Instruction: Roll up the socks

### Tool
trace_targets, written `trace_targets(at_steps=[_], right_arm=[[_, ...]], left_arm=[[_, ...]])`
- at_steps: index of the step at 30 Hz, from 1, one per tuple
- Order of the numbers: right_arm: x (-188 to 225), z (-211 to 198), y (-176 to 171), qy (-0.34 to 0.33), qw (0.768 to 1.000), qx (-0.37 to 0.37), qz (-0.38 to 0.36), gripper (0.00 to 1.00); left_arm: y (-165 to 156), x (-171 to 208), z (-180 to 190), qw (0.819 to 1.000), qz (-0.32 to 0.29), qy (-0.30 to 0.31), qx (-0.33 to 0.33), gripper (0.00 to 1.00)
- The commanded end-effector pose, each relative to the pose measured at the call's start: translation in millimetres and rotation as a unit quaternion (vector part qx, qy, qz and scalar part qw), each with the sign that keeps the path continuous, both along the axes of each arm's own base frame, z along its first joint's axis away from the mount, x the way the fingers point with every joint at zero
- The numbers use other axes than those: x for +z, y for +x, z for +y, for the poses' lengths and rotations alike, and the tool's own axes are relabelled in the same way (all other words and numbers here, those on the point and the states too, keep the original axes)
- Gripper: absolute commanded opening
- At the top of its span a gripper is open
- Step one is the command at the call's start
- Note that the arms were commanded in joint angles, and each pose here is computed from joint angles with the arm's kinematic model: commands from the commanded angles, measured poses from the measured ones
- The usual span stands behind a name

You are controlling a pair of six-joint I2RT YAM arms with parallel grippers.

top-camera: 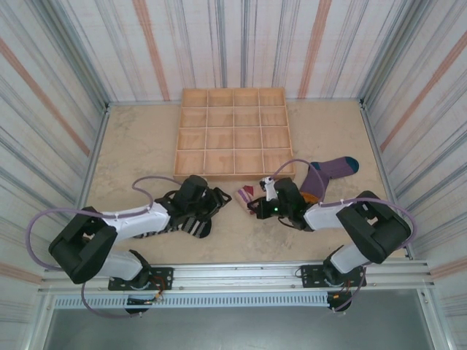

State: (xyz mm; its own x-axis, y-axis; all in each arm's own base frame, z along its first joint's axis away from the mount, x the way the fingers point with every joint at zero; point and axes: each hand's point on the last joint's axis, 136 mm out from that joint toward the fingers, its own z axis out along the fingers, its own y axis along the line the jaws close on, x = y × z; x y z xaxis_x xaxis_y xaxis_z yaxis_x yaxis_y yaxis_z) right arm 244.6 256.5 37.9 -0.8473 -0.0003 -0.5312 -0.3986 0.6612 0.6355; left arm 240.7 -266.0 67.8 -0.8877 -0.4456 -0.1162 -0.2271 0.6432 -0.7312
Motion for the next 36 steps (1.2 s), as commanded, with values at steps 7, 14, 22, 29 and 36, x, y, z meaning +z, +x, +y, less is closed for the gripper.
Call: trace_targets(at_steps=[7, 14, 22, 29, 36], right_arm=[[-36.9, -30.1, -19.5, 0.04, 0.979, -0.08, 0.182, 0.0], [-45.2, -53.9, -13.4, 0.054, 0.963, -0.139, 0.225, 0.0], [-50.4, -59.6, -12.7, 0.062, 0.958, -0.142, 0.241, 0.0], [-55.0, -61.0, -12.7, 0.066, 0.957, -0.144, 0.242, 0.0], [-53.5, -59.9, -10.9, 0.073, 0.959, -0.14, 0.237, 0.0]], left_arm=[[8.5, 0.3, -16.5, 0.999, -0.018, 0.022, -0.022, 0.65], [18.5, -3.7, -34.1, 0.998, -0.026, 0.028, -0.053, 0.59], [36.4, -7.9, -71.3, 0.996, -0.03, 0.014, -0.088, 0.58], [43.4, -21.0, -99.0, 0.995, -0.009, 0.001, -0.095, 0.53], [41.4, -40.3, -97.7, 0.996, 0.021, 0.019, -0.082, 0.28]])
